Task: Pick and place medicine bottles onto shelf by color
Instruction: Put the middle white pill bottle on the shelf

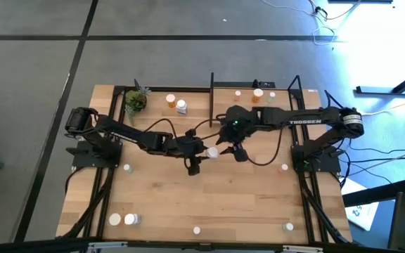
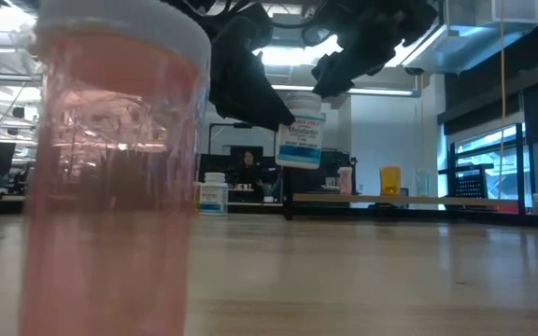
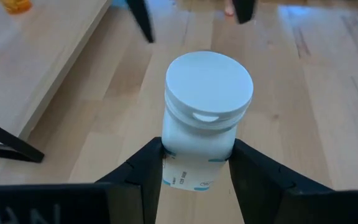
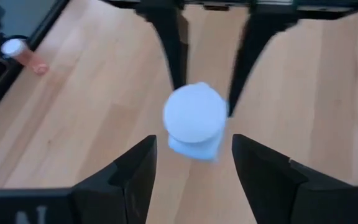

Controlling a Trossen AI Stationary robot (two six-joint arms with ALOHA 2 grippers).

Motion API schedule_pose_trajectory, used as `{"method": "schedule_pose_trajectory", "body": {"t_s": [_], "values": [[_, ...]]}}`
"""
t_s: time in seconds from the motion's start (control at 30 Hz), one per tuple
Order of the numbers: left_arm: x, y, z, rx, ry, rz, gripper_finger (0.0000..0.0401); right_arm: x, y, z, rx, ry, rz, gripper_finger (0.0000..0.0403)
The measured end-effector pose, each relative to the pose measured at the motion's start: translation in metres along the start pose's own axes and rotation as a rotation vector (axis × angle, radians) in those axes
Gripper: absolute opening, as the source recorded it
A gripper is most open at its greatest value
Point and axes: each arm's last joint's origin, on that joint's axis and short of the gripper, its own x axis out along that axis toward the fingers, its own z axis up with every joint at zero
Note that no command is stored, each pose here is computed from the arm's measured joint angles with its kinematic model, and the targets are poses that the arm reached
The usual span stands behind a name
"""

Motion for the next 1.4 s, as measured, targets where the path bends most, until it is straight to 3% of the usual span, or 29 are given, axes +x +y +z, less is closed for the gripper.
{"method": "schedule_pose_trajectory", "body": {"t_s": [1.4], "values": [[0.000, 0.001, -0.001, -0.001, 0.014, 0.003, 0.0151, 0.036, -0.003, -0.001, -0.010, 0.015, -0.021, 0.0212]]}}
